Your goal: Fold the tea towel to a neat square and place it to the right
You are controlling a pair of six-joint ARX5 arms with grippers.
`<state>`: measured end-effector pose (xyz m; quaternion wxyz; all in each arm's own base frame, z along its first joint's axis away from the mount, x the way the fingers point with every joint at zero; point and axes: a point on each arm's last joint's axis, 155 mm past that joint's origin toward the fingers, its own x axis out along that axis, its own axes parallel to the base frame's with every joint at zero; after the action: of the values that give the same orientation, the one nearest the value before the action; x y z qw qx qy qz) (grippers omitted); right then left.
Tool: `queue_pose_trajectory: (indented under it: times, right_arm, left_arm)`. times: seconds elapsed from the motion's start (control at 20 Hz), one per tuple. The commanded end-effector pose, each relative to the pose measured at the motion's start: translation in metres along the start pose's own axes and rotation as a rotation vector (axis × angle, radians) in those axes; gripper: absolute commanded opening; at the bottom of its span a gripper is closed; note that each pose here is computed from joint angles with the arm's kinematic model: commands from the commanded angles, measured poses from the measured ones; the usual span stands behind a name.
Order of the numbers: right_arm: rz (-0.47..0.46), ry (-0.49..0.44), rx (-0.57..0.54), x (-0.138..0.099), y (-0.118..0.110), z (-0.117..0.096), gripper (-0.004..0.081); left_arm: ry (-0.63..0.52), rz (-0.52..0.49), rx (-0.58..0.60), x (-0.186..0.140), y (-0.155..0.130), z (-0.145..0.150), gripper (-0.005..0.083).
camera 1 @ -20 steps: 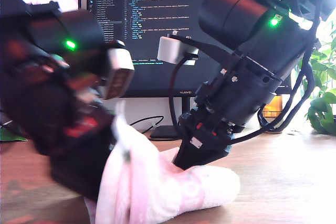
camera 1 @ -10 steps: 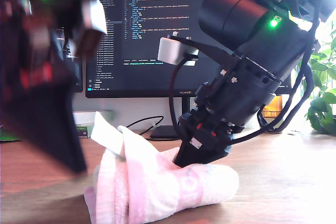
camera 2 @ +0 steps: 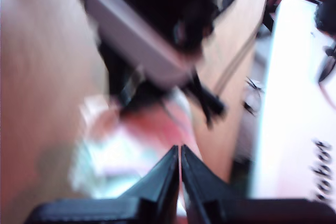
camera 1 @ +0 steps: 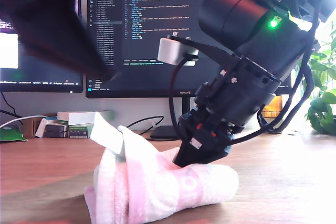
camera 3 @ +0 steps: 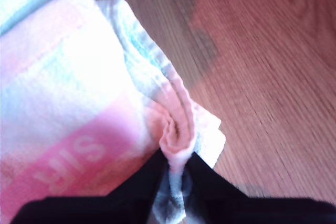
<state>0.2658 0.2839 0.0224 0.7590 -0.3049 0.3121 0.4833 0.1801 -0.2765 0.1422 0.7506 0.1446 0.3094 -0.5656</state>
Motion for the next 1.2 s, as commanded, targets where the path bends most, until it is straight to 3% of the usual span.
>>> queue_pose_trajectory:
  times: [0.0,0.4,0.7,0.95,1.15]
  right_arm:
    - [0.015,0.048,0.011,0.008,0.005,-0.017,-0.0011]
    - [0.013,0.046,0.011,0.008,0.004,-0.016,-0.0011]
    - [0.004,0.032,0.008,0.009,0.002,-0.013,-0.0005]
    - [-0.039,0.054,0.008,0.008,-0.006,-0.016,0.0174]
    - [-0.042,0.045,0.007,0.008,-0.008,-0.012,0.0182]
  left_arm:
    - [0.005,0.012,0.02,0.01,0.004,-0.015,-0.002]
    - [-0.191,0.113,0.063,0.024,0.023,-0.01,-0.002]
    - [-0.207,0.07,0.053,0.043,0.018,-0.023,-0.002]
    - [-0.225,0.064,0.043,0.052,0.019,-0.02,-0.002]
    - [-0.207,0.077,0.034,0.061,0.025,-0.027,-0.002]
